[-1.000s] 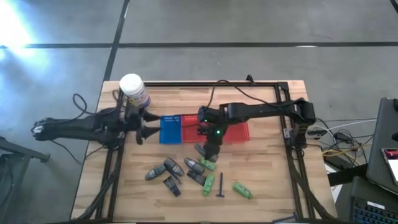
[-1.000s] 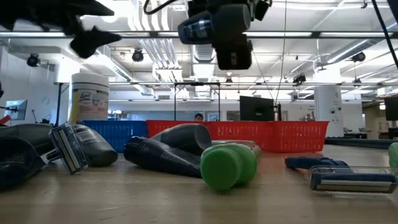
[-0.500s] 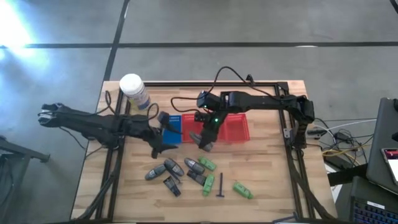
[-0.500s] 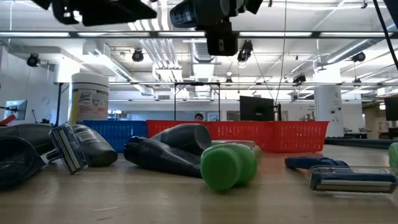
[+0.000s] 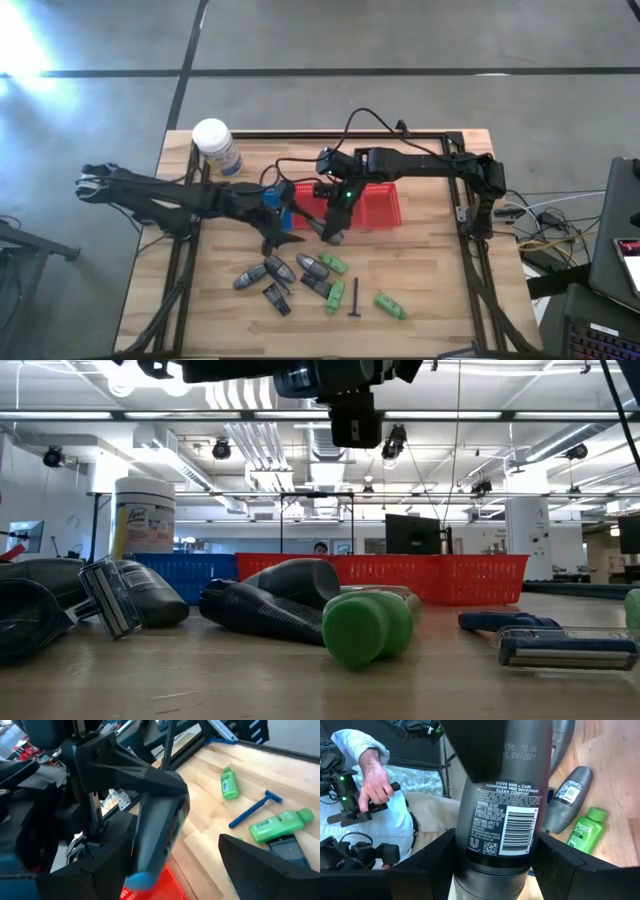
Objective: Pick & Place Travel size toiletries
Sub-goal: Put the deodorant into the blue bin
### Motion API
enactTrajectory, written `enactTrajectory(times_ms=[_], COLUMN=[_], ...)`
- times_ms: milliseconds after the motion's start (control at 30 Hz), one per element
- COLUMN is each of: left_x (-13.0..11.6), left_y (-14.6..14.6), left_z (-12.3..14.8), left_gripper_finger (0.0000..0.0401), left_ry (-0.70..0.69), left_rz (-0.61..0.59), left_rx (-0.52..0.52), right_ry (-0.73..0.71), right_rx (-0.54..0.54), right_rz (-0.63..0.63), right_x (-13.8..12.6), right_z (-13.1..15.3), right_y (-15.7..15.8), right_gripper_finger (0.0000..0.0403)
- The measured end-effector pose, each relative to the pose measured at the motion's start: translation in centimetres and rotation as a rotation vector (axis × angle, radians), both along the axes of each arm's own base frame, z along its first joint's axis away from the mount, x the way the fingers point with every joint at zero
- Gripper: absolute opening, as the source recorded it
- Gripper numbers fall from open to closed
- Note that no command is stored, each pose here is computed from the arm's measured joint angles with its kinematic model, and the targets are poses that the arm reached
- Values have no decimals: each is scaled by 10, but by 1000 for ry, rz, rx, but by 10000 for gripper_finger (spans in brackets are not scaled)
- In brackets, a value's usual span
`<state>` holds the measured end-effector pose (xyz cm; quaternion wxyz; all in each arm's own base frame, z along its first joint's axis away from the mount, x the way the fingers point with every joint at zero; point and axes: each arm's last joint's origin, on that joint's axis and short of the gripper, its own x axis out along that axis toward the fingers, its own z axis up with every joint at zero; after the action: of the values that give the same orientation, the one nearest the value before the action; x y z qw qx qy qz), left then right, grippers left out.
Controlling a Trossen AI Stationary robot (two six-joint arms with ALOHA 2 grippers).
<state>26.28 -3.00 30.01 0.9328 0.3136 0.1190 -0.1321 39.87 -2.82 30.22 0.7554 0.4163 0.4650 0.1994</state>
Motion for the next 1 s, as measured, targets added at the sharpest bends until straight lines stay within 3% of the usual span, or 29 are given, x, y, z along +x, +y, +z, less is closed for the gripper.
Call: enactTrajectory(times_ms=[533, 833, 1000], left_x=[34, 37, 37], left_y=[11, 12, 12], left_z=[0, 2, 1], left_gripper_finger=[239, 174, 166], left_ry=[30, 27, 30], left_rz=[-54, -64, -71], left_rx=[-21, -19, -18], right_ry=[-48, -73, -91], right_rx=[-32, -56, -85], right_rz=[35, 64, 68], right_x=[0, -1, -1], right_z=[0, 0, 0], right_y=[0, 0, -2], right_gripper_finger=[210, 210, 211])
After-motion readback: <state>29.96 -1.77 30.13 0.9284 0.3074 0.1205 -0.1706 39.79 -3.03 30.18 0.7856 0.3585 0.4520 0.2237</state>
